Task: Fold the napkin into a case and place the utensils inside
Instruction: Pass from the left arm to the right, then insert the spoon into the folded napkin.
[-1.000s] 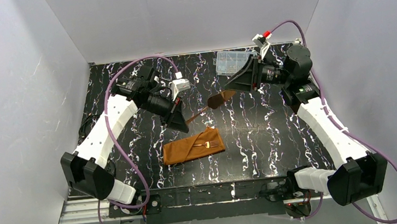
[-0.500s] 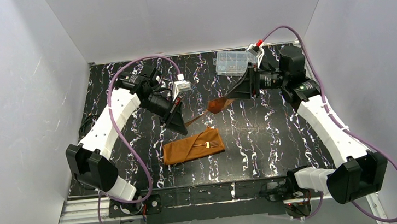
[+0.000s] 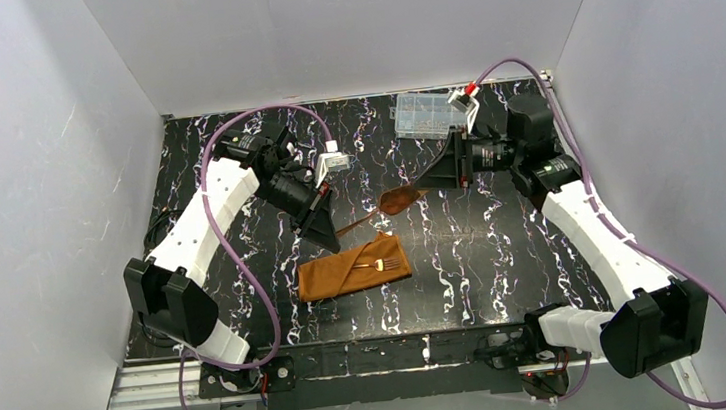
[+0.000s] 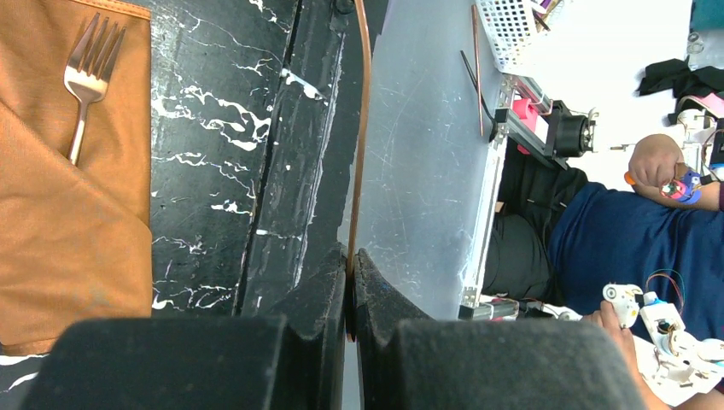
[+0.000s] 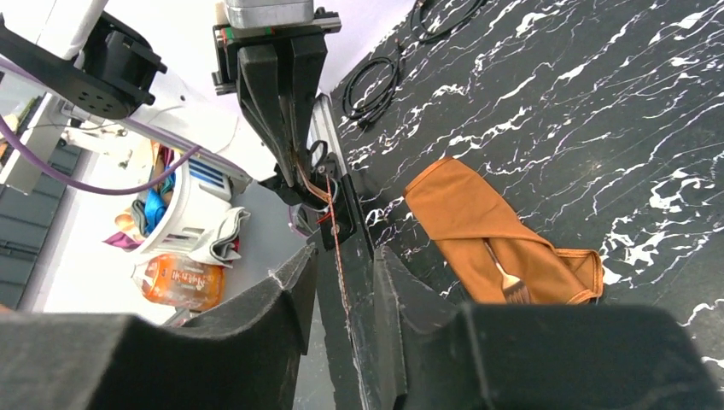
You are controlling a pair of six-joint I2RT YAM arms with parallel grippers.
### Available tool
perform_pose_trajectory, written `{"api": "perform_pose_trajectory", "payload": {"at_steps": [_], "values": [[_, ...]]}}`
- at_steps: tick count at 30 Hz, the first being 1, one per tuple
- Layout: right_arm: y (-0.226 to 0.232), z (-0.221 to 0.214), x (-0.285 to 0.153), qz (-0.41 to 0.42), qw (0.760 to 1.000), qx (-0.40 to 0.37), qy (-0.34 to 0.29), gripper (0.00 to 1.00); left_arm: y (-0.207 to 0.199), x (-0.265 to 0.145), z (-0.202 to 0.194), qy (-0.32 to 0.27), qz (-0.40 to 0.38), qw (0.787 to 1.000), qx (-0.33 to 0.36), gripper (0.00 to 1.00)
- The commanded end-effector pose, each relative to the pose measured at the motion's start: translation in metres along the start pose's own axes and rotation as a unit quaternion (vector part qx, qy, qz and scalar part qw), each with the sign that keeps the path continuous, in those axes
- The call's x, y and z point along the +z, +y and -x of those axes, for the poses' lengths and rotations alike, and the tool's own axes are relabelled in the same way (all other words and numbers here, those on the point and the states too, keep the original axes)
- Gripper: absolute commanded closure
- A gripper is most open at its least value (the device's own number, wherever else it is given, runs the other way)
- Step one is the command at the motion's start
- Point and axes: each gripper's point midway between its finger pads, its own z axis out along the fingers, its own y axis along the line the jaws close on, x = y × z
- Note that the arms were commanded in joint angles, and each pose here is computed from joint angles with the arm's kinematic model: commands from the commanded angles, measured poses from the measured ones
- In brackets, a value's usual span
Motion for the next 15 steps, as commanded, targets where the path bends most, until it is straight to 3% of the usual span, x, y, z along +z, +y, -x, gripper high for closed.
{"api": "perform_pose_trajectory", "payload": {"at_steps": [1,4,7,8,11,15], "values": [[0.013,-0.005,0.006,0.015,1.000,-0.016,0.000,0.59,-0.010,-0.005,0.007,-0.014,-0.016,1.000,0.007,1.00],[0.011,-0.008,0.011,0.012,1.000,-0.012,0.002,0.65,-0.010,-0.005,0.009,-0.016,-0.016,1.000,0.005,1.00],[-0.001,-0.004,0.014,-0.015,1.000,-0.006,-0.012,0.99,-0.010,-0.005,0.009,-0.016,-0.018,1.000,0.003,1.00],[-0.005,-0.002,0.014,-0.026,0.999,-0.004,-0.018,0.99,-0.009,-0.005,0.009,-0.014,-0.016,1.000,0.002,1.00],[-0.018,-0.004,0.015,-0.055,0.998,0.011,-0.027,0.99,0.000,-0.005,0.007,-0.005,0.008,1.000,-0.008,0.69],[-0.047,-0.026,0.012,-0.113,0.993,0.041,-0.006,0.99,0.014,-0.007,0.002,-0.003,0.041,0.999,-0.006,0.54]]}}
